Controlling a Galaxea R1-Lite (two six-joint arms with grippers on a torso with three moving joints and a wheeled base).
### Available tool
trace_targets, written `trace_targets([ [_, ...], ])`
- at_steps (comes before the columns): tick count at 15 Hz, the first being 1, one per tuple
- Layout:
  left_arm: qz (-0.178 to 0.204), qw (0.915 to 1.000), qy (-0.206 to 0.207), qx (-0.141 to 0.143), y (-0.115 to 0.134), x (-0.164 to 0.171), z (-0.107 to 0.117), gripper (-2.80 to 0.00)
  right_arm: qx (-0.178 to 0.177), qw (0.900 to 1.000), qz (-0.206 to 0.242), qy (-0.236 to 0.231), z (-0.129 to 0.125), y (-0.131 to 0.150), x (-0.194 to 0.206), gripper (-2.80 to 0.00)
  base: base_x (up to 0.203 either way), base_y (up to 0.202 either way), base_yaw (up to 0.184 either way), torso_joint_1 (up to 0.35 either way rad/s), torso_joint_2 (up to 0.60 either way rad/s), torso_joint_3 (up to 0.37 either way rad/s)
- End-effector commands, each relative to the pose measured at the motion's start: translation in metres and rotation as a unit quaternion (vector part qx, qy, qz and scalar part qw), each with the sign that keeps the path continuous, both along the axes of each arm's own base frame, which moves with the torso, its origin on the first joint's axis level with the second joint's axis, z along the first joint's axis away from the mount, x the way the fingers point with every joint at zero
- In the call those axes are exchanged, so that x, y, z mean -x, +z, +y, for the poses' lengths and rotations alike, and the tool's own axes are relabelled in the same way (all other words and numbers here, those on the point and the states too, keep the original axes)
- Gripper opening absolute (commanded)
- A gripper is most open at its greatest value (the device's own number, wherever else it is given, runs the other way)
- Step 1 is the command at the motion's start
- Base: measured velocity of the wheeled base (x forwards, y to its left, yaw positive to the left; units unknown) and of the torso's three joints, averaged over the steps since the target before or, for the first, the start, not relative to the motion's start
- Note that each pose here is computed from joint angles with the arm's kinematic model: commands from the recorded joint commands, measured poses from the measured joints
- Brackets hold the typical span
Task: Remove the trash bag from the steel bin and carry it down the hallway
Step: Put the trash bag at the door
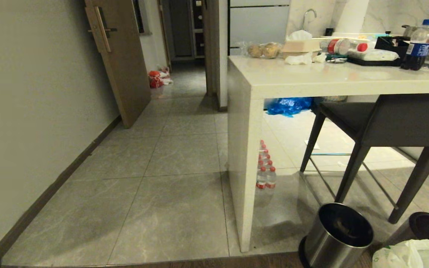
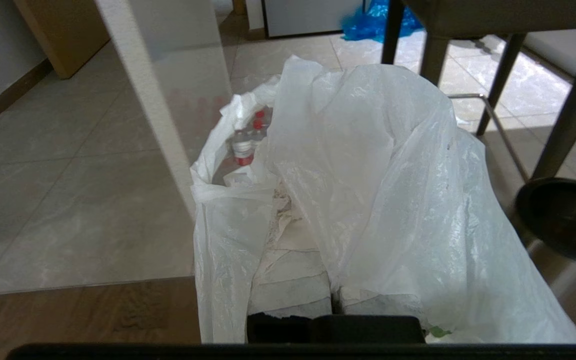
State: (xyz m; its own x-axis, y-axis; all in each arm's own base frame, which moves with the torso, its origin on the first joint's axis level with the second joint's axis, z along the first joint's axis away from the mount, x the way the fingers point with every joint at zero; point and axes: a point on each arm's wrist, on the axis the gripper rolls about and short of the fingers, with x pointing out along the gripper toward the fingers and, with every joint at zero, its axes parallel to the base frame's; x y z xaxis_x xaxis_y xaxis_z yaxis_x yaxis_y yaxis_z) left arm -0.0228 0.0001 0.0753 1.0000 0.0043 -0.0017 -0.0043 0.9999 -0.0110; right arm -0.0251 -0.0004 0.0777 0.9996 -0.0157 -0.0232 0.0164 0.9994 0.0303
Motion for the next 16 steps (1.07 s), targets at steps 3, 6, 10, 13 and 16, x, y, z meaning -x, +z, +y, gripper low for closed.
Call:
trace_targets([
  [3,0.001,1.0000,0.000,0.001,-0.0004,-0.0002,0.0000,-2.80,0.000,1.000,0.001,-0.001,0.0000,0.0001,-0.0001,-2.80,0.000,0.192,0.000,0.002,0.00,0.004],
  [6,0.001,1.0000,0.000,0.001,-0.0004,-0.0002,0.0000,-2.80,0.000,1.000,0.001,0.000,0.0000,0.0001,-0.0001,-2.80,0.000,0.195,-0.001,0.003,0.01,0.001],
  [10,0.001,1.0000,0.000,0.001,-0.0004,-0.0002,0.0000,-2.80,0.000,1.000,0.001,-0.001,0.0000,0.0001,-0.0001,-2.80,0.000,0.192,0.001,0.003,0.00,0.003],
  [13,0.001,1.0000,0.000,0.001,-0.0004,-0.0002,0.0000,-2.80,0.000,1.000,0.001,0.000,0.0000,0.0001,-0.0001,-2.80,0.000,0.193,0.002,0.001,0.00,-0.002],
  [16,0.001,1.0000,0.000,0.001,-0.0004,-0.0002,0.0000,-2.80,0.000,1.000,0.001,-0.001,0.0000,0.0001,-0.0001,-2.80,0.000,0.192,0.001,0.004,0.00,0.004],
])
